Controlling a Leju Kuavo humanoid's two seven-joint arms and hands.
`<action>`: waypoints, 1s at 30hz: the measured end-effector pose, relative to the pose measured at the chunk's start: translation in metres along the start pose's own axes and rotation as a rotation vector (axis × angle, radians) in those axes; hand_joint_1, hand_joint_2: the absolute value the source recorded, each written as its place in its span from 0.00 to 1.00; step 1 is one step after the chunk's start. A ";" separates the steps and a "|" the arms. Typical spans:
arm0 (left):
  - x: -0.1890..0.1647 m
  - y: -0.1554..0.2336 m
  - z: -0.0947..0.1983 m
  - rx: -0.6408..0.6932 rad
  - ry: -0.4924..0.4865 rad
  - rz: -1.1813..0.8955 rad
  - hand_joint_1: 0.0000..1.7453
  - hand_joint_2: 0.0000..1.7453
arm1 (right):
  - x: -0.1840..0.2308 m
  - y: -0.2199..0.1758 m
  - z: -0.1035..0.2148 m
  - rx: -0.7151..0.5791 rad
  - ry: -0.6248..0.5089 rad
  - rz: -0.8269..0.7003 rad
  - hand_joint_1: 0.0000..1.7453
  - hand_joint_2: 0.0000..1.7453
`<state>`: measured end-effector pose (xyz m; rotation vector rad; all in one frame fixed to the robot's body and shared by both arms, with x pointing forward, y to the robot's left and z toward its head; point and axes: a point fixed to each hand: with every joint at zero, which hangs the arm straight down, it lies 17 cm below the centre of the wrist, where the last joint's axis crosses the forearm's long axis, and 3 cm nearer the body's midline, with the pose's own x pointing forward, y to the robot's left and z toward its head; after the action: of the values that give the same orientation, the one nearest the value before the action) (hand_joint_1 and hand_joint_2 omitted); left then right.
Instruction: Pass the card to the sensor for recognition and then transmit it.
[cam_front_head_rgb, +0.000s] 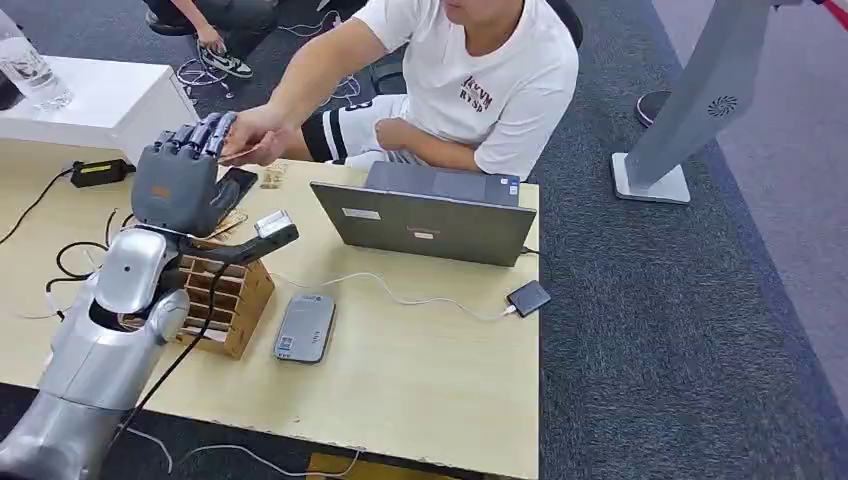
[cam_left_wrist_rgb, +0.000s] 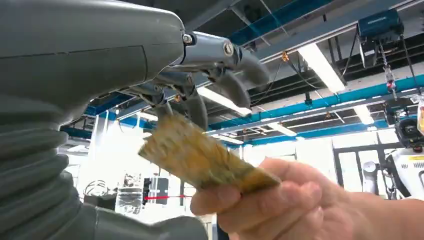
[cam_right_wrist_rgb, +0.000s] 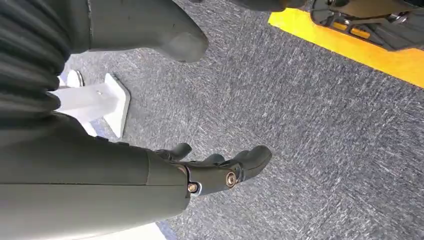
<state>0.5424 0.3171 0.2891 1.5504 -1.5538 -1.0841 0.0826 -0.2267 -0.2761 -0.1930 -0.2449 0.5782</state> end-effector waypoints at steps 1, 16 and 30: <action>0.000 0.000 0.000 0.000 0.000 0.000 0.00 1.00 | 0.000 0.000 0.000 0.000 0.000 0.000 0.00 1.00; 0.002 -0.007 0.005 -0.012 0.005 0.014 0.00 1.00 | 0.000 0.000 0.000 -0.001 0.001 -0.010 0.00 1.00; 0.030 -0.078 0.156 -0.227 -0.129 -0.032 0.00 1.00 | -0.008 0.005 0.002 -0.005 0.028 -0.075 0.00 1.00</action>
<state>0.4335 0.3065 0.1504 1.3795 -1.4364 -1.3512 0.0731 -0.2271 -0.2771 -0.1962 -0.2253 0.5006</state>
